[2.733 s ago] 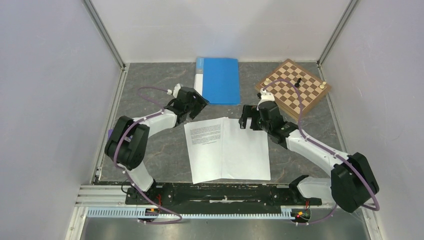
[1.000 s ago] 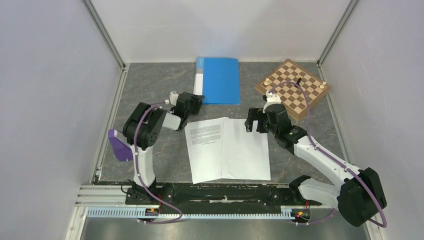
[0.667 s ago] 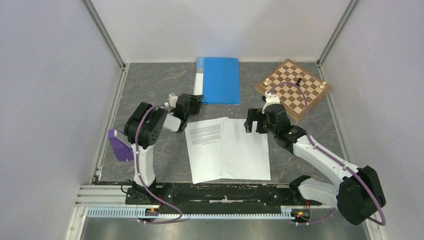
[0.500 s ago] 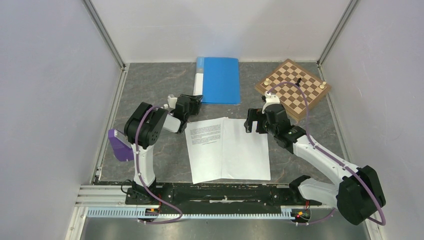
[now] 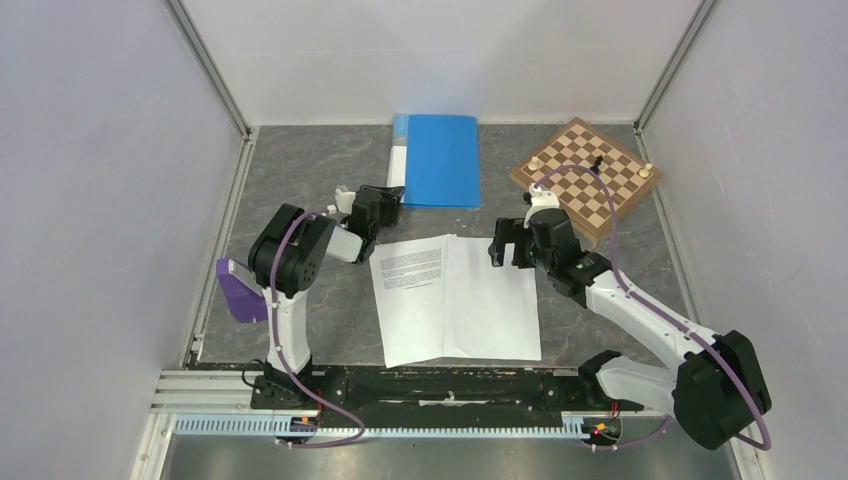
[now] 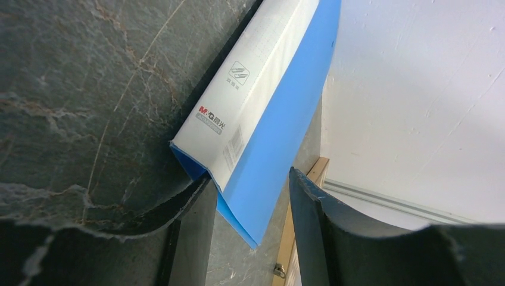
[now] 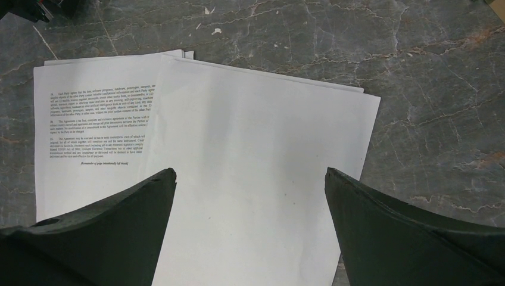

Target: Put the files into the folder

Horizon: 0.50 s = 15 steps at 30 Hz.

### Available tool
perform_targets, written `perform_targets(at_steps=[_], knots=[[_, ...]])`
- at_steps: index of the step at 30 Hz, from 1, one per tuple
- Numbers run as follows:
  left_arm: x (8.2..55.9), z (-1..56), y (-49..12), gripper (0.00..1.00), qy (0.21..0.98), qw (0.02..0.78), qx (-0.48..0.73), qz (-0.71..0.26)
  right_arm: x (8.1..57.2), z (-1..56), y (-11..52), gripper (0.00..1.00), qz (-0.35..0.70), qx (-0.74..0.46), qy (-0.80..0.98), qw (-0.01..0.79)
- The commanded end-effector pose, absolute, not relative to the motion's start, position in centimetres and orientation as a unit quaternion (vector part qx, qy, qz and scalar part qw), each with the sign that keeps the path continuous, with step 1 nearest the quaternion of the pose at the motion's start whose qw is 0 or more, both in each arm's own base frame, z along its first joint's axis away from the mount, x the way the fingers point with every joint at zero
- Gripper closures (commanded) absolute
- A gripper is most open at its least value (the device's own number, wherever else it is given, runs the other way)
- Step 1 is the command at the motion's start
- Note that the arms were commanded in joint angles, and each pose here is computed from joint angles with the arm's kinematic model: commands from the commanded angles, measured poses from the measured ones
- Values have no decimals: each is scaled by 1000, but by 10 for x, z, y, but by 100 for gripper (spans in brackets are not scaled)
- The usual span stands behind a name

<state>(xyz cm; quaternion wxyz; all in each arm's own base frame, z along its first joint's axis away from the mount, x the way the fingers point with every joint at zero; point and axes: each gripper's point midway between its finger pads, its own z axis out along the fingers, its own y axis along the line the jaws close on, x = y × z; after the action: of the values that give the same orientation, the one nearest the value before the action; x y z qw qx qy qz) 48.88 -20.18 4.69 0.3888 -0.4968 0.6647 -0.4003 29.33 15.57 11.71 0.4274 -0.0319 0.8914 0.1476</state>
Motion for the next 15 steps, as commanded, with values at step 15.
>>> perform_targets(at_steps=[15], knots=[[509,63,-203,47,634,410,-515,-406,293,115,155,1,150,-35,889,431]])
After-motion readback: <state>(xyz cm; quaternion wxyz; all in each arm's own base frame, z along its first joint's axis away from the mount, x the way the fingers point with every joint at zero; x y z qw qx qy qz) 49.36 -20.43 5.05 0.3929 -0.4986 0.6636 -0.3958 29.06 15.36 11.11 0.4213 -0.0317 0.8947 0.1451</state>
